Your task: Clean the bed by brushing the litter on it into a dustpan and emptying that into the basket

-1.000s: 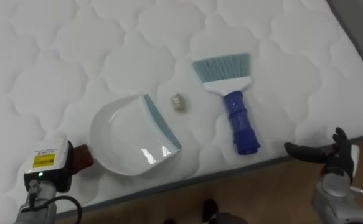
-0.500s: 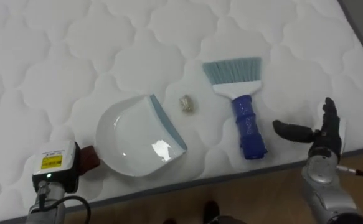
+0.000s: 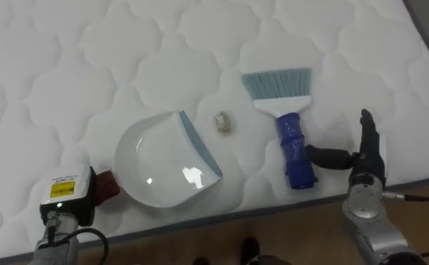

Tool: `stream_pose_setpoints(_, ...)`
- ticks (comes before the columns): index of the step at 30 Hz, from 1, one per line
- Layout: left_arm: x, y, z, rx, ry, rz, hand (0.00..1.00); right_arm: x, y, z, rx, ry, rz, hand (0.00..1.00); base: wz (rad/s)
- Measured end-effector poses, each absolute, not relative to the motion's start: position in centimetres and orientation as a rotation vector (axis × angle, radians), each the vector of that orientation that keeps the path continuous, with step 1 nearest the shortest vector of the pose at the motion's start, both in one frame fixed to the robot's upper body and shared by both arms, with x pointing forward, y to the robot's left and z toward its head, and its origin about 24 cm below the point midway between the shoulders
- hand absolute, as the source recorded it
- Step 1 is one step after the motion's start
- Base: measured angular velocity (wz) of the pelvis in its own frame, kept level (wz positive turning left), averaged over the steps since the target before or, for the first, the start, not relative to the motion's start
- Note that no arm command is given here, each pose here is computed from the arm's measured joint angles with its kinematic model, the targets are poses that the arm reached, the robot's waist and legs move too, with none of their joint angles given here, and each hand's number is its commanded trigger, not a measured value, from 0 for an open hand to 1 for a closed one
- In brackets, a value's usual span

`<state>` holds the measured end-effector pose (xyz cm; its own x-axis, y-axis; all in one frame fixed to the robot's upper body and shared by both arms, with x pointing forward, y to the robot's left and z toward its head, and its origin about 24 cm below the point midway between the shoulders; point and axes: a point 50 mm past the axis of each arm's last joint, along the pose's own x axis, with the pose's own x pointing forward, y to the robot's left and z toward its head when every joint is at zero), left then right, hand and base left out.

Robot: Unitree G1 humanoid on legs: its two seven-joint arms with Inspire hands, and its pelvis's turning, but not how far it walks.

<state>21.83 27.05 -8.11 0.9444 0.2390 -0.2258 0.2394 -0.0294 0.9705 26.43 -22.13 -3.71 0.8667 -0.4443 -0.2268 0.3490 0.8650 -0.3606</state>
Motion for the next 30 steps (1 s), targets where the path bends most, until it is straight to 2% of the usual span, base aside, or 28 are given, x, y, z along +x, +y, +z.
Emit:
stream_pose_setpoints(23,22.4,26.5,-8.0,1.611,0.369,-0.009,1.00,26.8,-20.6,-4.0,-0.347,0.324,-0.295,0.00,0.01)
stream_pose_setpoints(30,22.5,26.3,-8.1,1.614,0.378,-0.009,1.00,26.1,-20.5,-5.4,-0.428,0.383,-0.258,0.00,0.00)
